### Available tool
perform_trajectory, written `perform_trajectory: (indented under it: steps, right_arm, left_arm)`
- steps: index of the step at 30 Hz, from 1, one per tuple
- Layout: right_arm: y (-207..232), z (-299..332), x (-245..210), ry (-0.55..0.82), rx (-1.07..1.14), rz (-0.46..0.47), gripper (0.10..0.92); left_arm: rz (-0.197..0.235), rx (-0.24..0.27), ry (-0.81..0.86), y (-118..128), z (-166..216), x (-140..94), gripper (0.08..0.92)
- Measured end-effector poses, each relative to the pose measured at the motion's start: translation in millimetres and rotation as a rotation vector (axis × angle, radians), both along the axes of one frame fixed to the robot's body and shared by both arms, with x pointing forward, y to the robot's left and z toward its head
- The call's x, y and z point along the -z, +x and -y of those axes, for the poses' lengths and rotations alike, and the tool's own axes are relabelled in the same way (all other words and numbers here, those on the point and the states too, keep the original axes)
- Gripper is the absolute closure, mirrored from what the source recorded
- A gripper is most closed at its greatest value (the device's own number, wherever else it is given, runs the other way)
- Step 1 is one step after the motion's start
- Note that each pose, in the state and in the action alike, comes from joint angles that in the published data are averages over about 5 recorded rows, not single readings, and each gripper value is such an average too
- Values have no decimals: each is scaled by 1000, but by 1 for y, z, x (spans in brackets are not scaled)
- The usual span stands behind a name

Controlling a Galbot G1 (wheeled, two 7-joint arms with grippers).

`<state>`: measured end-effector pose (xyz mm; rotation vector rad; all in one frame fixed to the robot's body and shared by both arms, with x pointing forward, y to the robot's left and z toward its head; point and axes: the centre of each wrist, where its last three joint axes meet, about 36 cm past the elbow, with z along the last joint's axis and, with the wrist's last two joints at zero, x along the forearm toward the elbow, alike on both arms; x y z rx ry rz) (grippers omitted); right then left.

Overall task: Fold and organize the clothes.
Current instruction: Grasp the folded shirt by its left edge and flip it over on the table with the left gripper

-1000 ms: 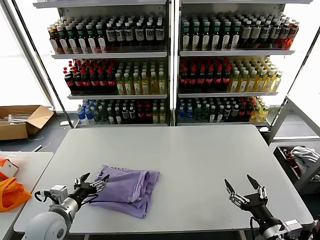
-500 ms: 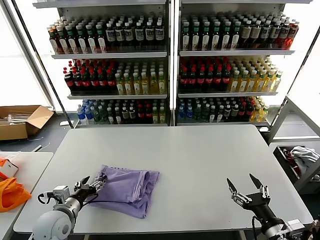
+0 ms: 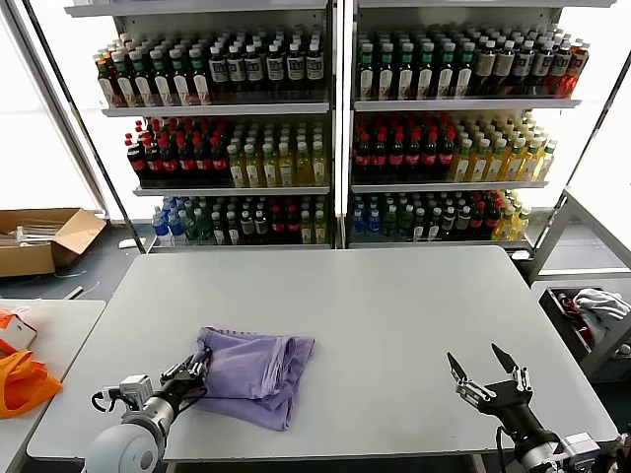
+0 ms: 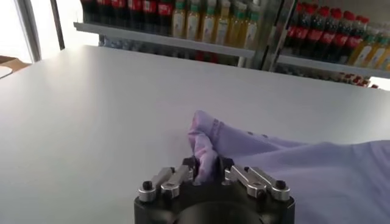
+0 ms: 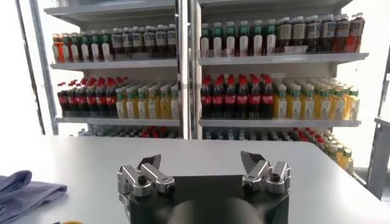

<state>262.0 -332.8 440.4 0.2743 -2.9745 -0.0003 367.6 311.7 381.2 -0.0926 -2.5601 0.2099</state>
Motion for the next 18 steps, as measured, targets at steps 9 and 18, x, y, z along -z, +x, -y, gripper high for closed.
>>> perform_trajectory:
  steps: [9,18]
  right_arm:
    - [0,3,1,2,4,1,200]
    - [0,1,4,16,-6,-5,200]
  left_arm:
    - [14,-37,-33,-8,0,-1,894]
    - [60,-121,-43,-16,-31,-25,894]
